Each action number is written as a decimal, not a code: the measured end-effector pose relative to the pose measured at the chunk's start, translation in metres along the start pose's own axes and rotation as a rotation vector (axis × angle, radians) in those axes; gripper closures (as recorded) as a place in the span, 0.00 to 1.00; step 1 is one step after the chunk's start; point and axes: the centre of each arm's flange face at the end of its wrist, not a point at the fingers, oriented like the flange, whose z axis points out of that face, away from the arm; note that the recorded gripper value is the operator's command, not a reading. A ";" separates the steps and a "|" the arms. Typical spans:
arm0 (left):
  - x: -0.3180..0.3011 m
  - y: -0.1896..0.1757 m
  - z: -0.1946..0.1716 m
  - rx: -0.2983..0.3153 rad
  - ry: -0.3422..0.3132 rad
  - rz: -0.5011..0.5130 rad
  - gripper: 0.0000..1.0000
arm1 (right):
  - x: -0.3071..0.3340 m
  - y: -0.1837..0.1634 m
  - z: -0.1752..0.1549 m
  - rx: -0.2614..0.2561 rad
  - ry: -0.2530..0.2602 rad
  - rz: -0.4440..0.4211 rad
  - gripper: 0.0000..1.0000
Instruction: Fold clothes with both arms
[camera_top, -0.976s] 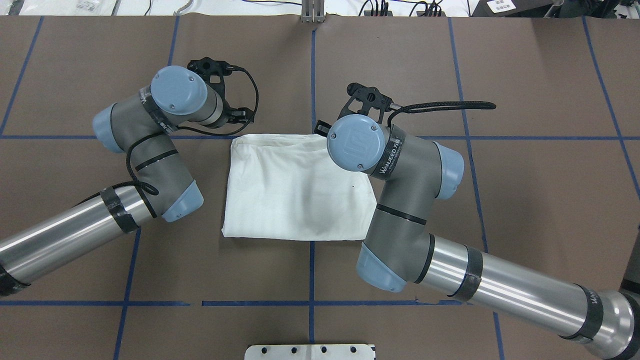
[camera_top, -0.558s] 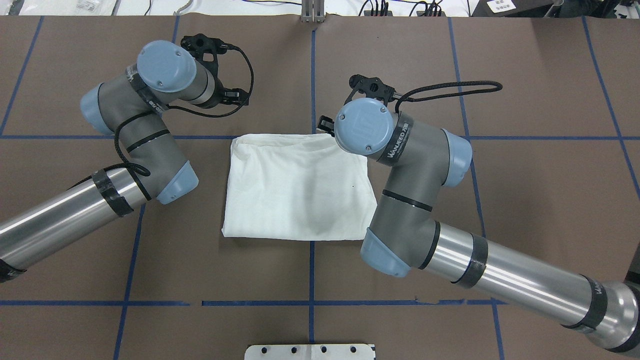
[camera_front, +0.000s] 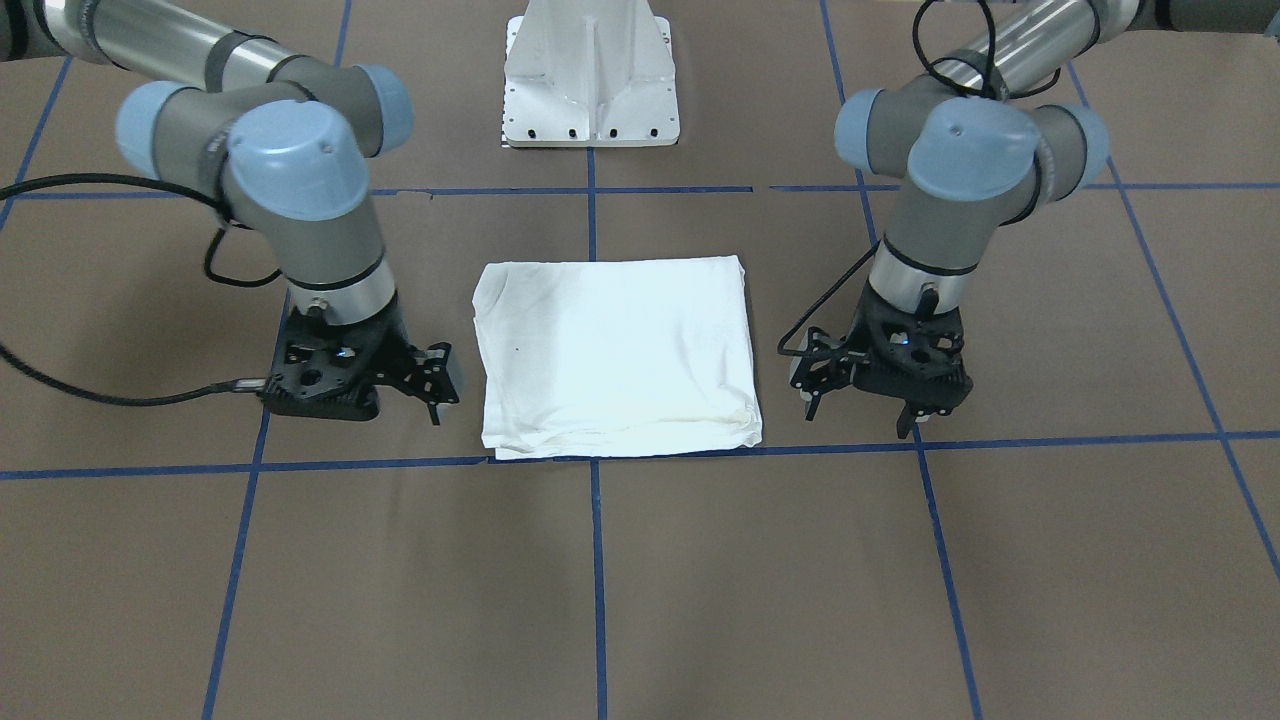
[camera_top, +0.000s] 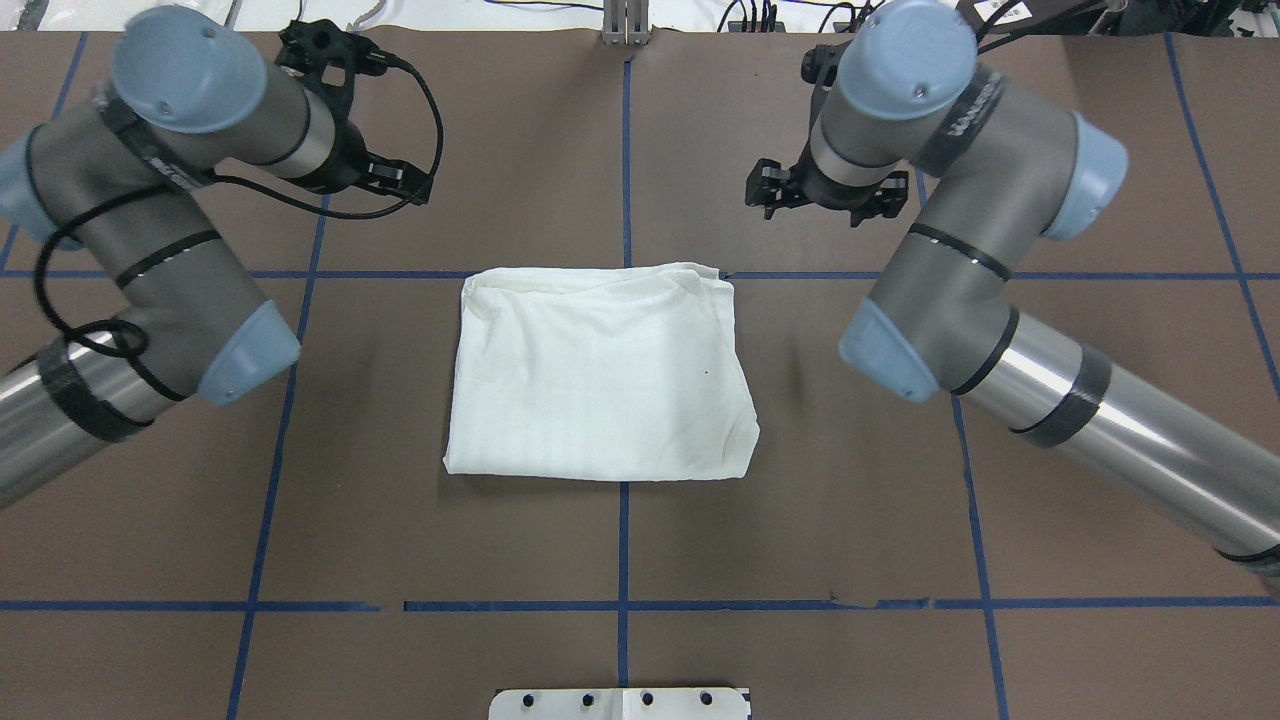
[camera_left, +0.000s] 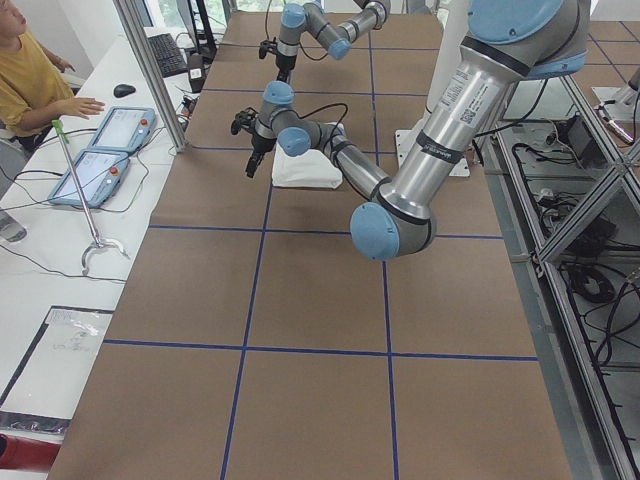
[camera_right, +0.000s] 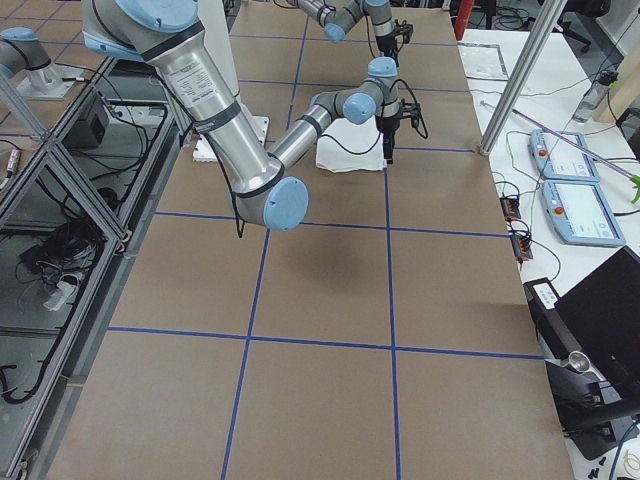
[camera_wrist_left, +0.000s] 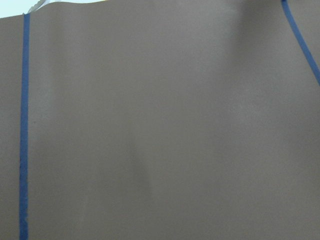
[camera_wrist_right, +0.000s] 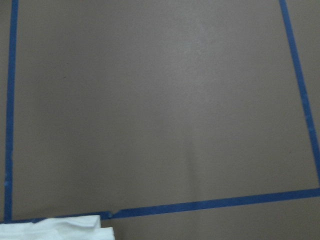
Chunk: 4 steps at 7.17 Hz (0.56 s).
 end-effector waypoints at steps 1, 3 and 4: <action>-0.042 0.011 -0.036 -0.015 0.004 0.074 0.00 | 0.073 -0.020 -0.017 -0.041 0.003 -0.095 0.00; -0.191 0.041 -0.095 -0.066 0.005 0.248 0.00 | 0.253 -0.039 -0.033 -0.113 0.011 -0.229 0.00; -0.272 0.071 -0.125 -0.084 0.020 0.248 0.00 | 0.343 -0.029 -0.038 -0.144 0.009 -0.258 0.00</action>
